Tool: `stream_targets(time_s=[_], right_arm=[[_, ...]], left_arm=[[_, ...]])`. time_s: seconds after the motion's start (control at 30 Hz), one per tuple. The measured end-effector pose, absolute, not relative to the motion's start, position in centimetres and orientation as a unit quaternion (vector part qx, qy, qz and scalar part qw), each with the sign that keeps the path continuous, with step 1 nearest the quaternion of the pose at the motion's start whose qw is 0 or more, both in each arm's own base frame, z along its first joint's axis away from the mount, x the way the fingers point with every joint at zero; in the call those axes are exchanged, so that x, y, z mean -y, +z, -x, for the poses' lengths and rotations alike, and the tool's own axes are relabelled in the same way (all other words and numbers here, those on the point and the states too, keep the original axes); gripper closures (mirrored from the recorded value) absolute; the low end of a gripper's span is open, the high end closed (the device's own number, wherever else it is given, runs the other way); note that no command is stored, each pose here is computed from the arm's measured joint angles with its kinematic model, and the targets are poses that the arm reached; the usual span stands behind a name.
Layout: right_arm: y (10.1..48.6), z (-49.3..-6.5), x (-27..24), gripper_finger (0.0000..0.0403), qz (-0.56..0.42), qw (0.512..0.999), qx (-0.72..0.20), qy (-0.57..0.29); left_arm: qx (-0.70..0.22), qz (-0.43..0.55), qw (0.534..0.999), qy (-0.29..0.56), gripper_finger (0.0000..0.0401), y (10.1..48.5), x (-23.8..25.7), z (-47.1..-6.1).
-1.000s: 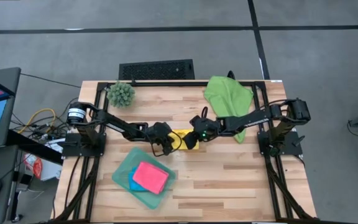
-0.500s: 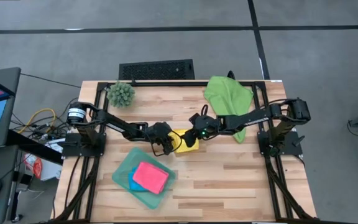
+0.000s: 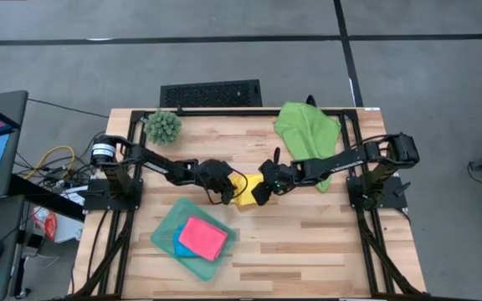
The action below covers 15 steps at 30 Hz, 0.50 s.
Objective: Fold microfiber towels
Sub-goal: Fold the yellow microfiber towel
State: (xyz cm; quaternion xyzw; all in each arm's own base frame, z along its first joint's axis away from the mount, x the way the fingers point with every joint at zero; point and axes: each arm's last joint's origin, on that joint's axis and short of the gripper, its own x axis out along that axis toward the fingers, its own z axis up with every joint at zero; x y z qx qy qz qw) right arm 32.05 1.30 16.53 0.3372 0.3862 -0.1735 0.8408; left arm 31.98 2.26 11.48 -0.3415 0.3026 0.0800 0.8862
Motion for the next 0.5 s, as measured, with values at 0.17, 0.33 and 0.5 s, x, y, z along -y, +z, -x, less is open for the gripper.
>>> stream_targets(time_s=[0.17, 0.33, 0.5], right_arm=[[16.2, -32.0, -1.2, 0.0182, -0.330, 0.838, -0.394, -0.184], [16.3, -32.1, -1.2, 0.0182, -0.329, 0.842, -0.386, -0.183], [16.3, -32.1, -1.2, 0.0182, -0.328, 0.844, -0.384, -0.181]], left_arm=[[-0.296, 0.355, 0.885, 0.062, 0.0401, 11.8, -2.8, -32.2], [-0.296, 0.369, 0.880, 0.035, 0.0401, 12.2, -3.5, -32.5], [-0.286, 0.389, 0.875, 0.025, 0.0401, 12.8, -4.5, -32.8]])
